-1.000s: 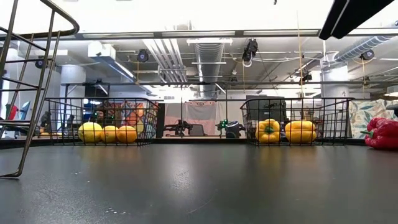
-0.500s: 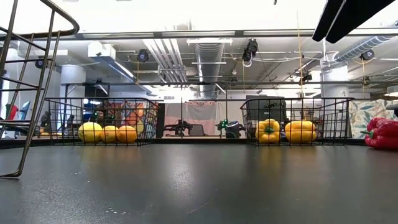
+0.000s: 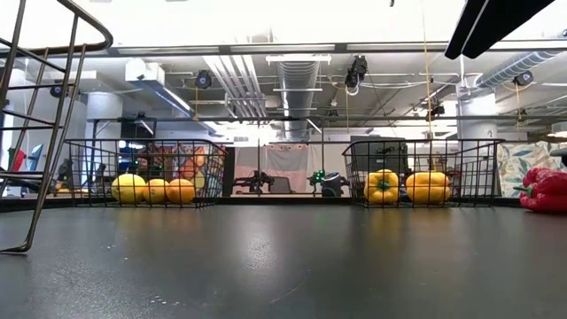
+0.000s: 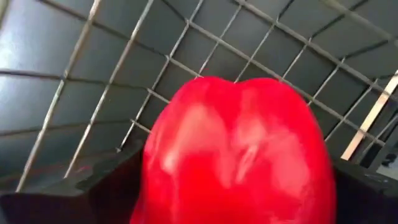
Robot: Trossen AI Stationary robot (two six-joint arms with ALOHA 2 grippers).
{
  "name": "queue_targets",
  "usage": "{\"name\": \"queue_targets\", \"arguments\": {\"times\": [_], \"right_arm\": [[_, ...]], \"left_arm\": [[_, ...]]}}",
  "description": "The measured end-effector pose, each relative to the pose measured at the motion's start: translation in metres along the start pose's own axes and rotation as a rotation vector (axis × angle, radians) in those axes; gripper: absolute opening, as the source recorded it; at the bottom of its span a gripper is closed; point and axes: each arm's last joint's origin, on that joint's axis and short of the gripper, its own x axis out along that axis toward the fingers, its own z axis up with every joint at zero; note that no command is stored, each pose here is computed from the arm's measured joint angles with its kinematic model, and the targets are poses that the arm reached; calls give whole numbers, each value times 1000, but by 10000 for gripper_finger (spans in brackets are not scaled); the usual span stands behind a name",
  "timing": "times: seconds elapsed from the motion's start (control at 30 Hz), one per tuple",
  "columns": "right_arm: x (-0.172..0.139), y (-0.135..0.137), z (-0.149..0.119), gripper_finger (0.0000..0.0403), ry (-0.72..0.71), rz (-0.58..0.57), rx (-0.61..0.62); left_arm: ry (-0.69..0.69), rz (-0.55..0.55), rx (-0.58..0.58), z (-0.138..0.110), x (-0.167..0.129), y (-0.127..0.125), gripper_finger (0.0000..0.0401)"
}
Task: Sort produce into baskets
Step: Put the bottom red bell pepper into the gold wire basket, then put the red bell pepper into the gold wire basket
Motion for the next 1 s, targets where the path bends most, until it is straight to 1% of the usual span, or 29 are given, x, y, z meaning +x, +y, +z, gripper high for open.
{"name": "queue_targets", "arguments": {"times": [0.17, 0.27, 0.33, 0.4, 0.5, 0.53, 0.57, 0.63, 0.7, 0.77, 0.9, 1.0], "right_arm": [[1, -1, 0, 400, 28, 11, 5], [3, -3, 1, 400, 41, -2, -17], [5, -8, 1, 400, 63, -32, -38], [7, -17, -1, 400, 112, -94, -53], [12, -37, -1, 400, 238, -195, -35], [16, -41, 0, 400, 273, -205, -13], [21, -46, 1, 400, 307, -190, -6], [31, -54, 1, 400, 371, -149, 1], [44, -67, -2, 400, 465, -168, -20], [59, -80, -9, 400, 587, -190, -52], [82, -103, -28, 400, 764, -181, -81], [95, -115, -43, 400, 847, -204, -99]], "left_arm": [[28, 14, 10, 0, -1, 3, 392], [56, 36, 22, -1, -2, 6, 397], [111, 41, 38, -2, -4, 8, 396], [152, 54, 36, -4, -8, 12, 394], [164, 80, 23, -5, -16, 20, 393], [162, 87, 18, -5, -19, 23, 393], [154, 95, 13, -4, -23, 26, 393], [102, 114, 4, -3, -29, 31, 393], [21, 140, -1, -1, -33, 36, 393], [-66, 159, -3, 2, -35, 37, 393], [-228, 171, -7, 7, -36, 37, 393], [-282, 191, 1, 8, -36, 38, 393]]}}
